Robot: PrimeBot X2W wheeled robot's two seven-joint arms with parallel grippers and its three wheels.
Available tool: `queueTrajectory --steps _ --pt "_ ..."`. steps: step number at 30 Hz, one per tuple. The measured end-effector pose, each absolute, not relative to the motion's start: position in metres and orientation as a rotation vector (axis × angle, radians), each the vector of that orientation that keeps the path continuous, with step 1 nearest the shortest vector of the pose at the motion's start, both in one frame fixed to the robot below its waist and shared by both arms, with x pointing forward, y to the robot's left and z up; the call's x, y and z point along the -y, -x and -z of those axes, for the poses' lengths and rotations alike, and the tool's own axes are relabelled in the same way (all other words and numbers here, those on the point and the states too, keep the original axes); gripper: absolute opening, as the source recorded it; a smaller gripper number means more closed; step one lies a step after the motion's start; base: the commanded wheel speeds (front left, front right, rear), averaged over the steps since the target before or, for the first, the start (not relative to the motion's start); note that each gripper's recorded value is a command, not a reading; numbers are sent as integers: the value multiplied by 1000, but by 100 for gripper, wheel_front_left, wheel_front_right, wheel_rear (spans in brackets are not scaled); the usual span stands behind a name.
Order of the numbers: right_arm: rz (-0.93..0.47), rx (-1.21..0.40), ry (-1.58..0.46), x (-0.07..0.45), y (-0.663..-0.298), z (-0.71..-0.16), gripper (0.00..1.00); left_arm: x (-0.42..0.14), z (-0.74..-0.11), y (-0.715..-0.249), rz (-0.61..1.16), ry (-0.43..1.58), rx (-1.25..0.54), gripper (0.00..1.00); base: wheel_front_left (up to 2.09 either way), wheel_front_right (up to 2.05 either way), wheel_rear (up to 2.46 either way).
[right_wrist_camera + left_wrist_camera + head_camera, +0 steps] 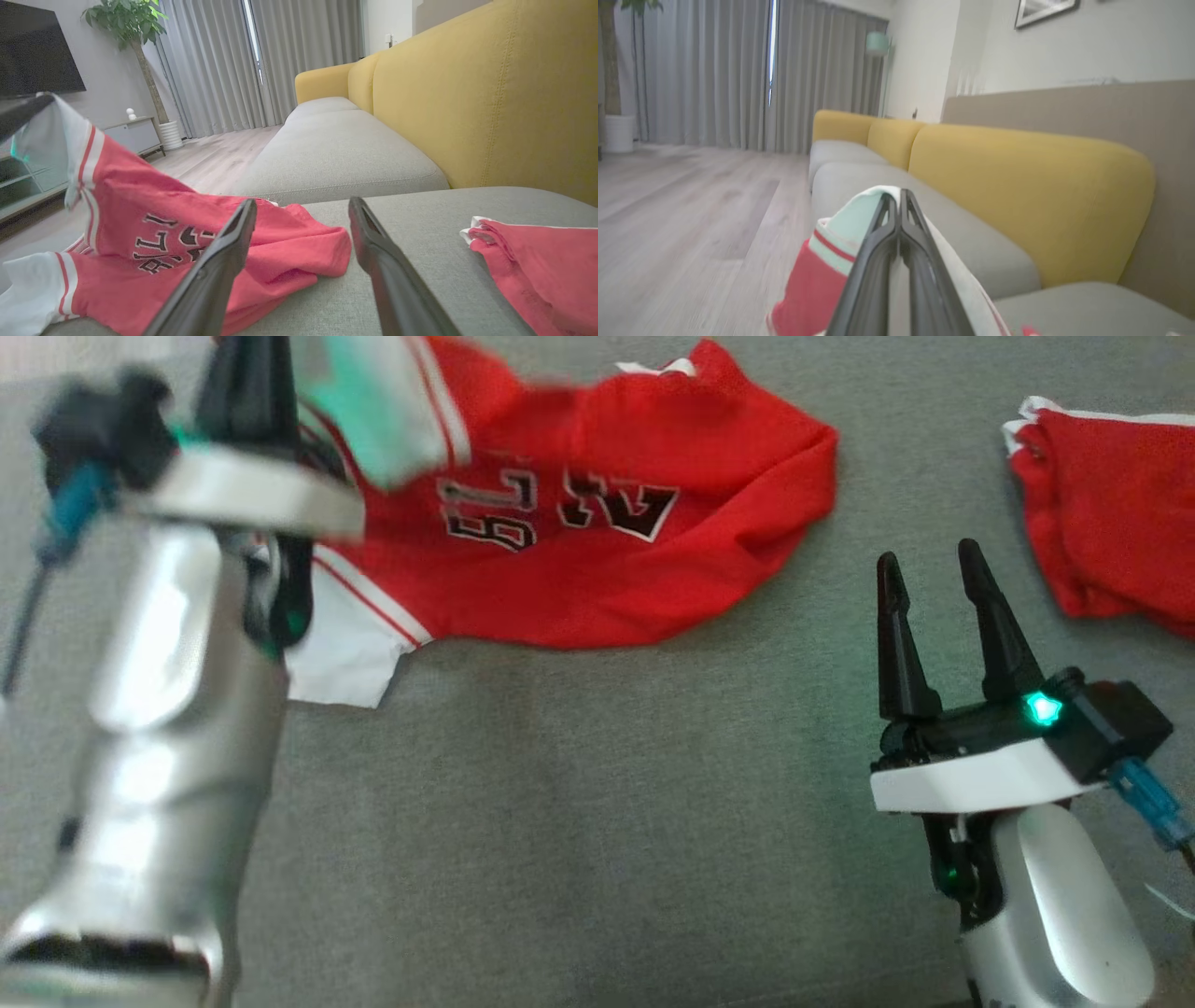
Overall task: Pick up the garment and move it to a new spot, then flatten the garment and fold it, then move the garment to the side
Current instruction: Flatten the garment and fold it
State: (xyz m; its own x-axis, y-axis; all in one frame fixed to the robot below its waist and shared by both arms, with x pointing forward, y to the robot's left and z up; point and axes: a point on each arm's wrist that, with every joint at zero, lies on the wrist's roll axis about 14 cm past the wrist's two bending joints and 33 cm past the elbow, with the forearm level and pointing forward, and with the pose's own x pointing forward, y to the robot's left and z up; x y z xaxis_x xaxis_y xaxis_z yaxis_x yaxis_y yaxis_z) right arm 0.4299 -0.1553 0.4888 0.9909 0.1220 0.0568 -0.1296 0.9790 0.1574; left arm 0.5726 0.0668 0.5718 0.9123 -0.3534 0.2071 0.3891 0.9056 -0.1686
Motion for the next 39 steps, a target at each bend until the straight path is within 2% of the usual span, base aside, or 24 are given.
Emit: queueTrajectory --steps 6,13,16,24,33,36,39 --pt "-126 70 -174 156 -426 -499 100 -43 -676 -585 465 194 411 0 0 0 0" --pt "-139 90 -183 151 -427 -506 100 -49 -780 -551 509 209 693 0 0 0 0" --pt "-162 97 -189 143 -430 -508 100 -57 -785 -539 508 196 712 0 0 0 0" --pt "-229 99 -203 118 -433 -511 100 -90 -744 -516 468 135 628 0 0 0 0" --pt "-245 107 -202 113 -419 -517 100 -79 -836 -438 525 131 893 0 0 0 0" --pt "-239 109 -200 116 -417 -518 100 -71 -841 -434 527 120 874 0 0 0 0" --pt "-224 103 -208 121 -415 -516 100 -68 -824 -455 499 75 777 0 0 0 0"
